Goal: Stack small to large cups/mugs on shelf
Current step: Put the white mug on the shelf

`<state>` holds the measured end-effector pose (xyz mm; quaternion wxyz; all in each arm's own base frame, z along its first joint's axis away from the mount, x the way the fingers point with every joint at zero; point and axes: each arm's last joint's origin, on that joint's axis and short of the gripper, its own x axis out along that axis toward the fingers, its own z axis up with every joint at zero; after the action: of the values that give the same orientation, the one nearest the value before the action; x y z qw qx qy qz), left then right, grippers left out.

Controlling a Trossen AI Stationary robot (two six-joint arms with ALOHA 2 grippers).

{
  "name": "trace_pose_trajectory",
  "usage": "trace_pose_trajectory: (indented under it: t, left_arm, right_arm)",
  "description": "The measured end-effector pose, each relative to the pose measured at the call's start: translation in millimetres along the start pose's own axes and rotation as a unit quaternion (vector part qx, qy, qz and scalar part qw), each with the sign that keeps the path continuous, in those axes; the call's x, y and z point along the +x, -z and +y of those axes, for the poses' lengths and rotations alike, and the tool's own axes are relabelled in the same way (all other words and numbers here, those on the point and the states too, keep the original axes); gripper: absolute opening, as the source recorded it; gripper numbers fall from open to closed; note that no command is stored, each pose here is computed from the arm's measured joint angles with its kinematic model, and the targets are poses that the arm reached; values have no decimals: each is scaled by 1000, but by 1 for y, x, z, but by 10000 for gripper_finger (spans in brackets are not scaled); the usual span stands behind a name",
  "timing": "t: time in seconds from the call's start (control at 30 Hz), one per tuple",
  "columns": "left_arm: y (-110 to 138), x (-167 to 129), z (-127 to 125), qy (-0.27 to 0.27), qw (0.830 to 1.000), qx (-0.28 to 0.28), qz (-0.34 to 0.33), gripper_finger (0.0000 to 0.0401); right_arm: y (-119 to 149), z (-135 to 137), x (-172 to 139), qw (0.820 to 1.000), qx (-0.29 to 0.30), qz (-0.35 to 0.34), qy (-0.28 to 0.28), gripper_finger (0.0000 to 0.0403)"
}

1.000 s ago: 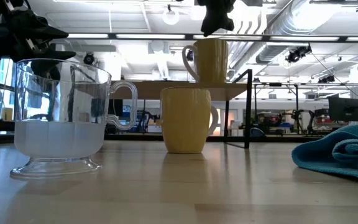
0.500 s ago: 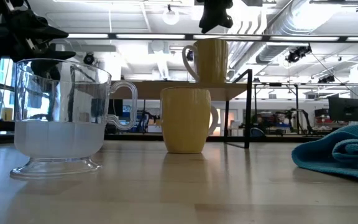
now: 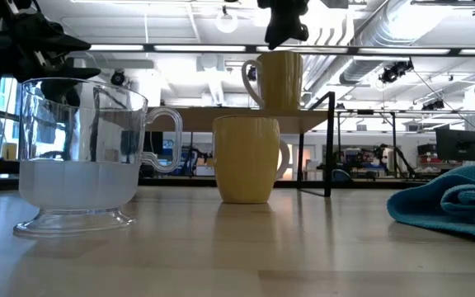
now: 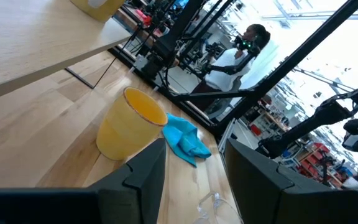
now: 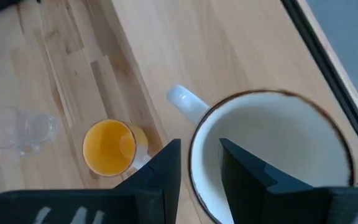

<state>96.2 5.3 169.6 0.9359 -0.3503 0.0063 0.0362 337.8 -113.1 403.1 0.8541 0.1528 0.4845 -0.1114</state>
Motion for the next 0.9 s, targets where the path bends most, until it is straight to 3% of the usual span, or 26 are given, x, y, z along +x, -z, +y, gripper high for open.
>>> trace_pose_trajectory:
  t: [0.9]
  left_arm:
    - [0,0,0,-2,1000,2,-2,154]
  right_arm:
    - [0,-3,22,999,-19,47,2,99]
